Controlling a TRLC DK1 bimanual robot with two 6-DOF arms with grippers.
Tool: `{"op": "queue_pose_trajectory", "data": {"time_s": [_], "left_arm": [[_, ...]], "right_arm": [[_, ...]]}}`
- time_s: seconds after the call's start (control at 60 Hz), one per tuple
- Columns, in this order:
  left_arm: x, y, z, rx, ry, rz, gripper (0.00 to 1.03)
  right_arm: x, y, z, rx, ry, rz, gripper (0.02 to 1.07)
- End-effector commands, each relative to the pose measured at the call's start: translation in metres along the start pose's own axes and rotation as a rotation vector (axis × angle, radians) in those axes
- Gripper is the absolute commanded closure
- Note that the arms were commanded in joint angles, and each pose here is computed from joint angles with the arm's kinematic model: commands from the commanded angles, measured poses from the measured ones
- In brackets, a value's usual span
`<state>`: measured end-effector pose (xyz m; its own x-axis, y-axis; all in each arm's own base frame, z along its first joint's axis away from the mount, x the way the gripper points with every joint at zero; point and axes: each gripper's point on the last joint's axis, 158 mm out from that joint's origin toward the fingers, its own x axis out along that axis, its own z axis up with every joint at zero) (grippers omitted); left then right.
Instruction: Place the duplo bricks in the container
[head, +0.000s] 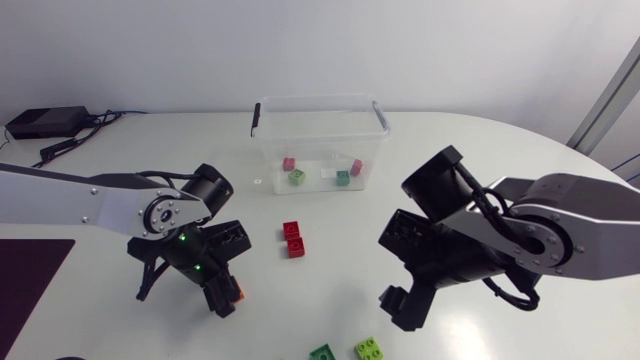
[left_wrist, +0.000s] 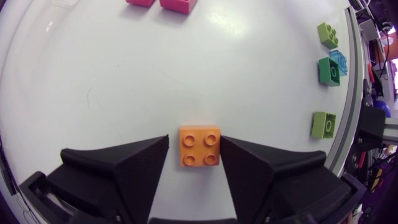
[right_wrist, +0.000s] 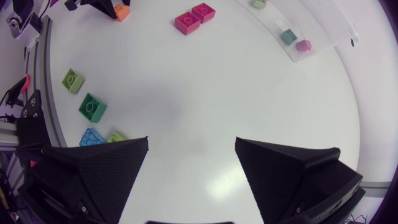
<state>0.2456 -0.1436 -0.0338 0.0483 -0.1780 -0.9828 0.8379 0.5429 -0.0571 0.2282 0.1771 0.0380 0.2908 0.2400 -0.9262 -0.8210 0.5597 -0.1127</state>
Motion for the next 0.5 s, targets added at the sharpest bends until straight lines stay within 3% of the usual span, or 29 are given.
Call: {"op": "queue_pose_trajectory", "data": {"time_s": [0.0, 0.2, 0.483], "left_arm": [[0.011, -0.011, -0.013, 0.041, 0.041, -0.038, 0.8], [-0.015, -0.012, 0.0, 0.066, -0.002, -0.013, 0.83], [-0.142, 0.028, 0.081, 0.045, -0.293, 0.172, 0.82]], "right_arm": [[0.002, 0.005, -0.009, 0.013, 0.013, 0.005, 0.06], [0.006, 0.019, -0.011, 0.004, 0.031, 0.031, 0.06], [0.018, 0.05, -0.021, -0.004, 0.125, 0.128, 0.07]]}}
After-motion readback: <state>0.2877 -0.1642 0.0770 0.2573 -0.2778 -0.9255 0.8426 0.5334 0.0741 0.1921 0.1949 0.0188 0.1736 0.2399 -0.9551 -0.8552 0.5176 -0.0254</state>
